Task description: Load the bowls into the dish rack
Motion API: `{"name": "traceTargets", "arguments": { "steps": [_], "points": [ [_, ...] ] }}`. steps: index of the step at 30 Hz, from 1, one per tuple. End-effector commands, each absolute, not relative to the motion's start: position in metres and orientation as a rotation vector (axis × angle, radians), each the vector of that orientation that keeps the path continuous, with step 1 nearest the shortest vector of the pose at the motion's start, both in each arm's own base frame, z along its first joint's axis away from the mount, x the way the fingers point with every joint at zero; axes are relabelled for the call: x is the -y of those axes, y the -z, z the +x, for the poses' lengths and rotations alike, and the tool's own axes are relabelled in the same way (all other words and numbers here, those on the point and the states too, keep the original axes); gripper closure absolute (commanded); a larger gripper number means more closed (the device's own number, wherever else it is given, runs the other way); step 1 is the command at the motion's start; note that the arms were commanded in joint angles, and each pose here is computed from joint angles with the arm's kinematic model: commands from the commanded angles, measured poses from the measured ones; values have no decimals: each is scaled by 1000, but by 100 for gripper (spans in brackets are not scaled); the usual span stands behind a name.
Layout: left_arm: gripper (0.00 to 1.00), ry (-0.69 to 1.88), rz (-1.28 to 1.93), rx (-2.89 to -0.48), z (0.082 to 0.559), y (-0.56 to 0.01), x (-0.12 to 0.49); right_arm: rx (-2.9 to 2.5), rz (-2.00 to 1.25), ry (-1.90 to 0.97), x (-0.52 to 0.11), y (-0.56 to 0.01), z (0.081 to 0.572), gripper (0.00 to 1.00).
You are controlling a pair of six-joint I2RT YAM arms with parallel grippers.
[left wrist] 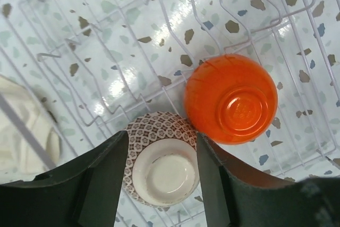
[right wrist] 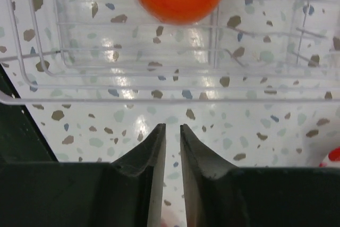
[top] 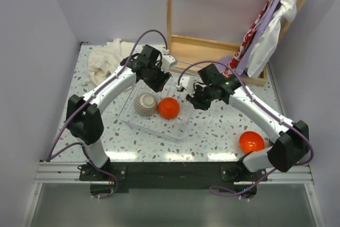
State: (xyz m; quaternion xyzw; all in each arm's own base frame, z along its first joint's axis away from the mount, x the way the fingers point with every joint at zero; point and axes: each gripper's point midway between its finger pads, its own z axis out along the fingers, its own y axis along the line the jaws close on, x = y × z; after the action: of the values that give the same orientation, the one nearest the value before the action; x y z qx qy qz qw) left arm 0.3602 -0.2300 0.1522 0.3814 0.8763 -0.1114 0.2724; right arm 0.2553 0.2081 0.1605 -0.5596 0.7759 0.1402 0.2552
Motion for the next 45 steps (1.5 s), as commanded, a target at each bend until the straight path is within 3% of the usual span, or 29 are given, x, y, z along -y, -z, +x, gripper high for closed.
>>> {"name": "traceTargets", "arguments": {
  "steps": [1, 3, 8, 12, 20, 27, 37, 45],
  "points": [
    [40, 191, 942, -2138, 385, -226, 218, -2214, -1516, -254, -159, -178, 224, 70],
    [38, 169, 922, -2108, 391, -231, 215, -2366, -1502, -180, -128, -169, 207, 60],
    [38, 146, 886, -2096, 402, -236, 215, -2708, -1209, 25, -64, -153, 192, 51],
    [38, 133, 867, -2088, 410, -238, 216, -2854, -1202, 135, -35, -127, 162, 35],
    [38, 135, 858, -2104, 408, -232, 214, -3088, -1092, 180, -8, -105, 137, 35],
    [38, 125, 853, -2112, 402, -229, 207, -3190, -1051, 147, -5, -90, 135, 43],
    [38, 120, 827, -2126, 407, -227, 197, -3264, -1059, 89, -11, -72, 137, 44],
    [38, 111, 831, -2138, 407, -222, 195, -3313, -1086, 83, -10, -61, 132, 53]
  ]
}}
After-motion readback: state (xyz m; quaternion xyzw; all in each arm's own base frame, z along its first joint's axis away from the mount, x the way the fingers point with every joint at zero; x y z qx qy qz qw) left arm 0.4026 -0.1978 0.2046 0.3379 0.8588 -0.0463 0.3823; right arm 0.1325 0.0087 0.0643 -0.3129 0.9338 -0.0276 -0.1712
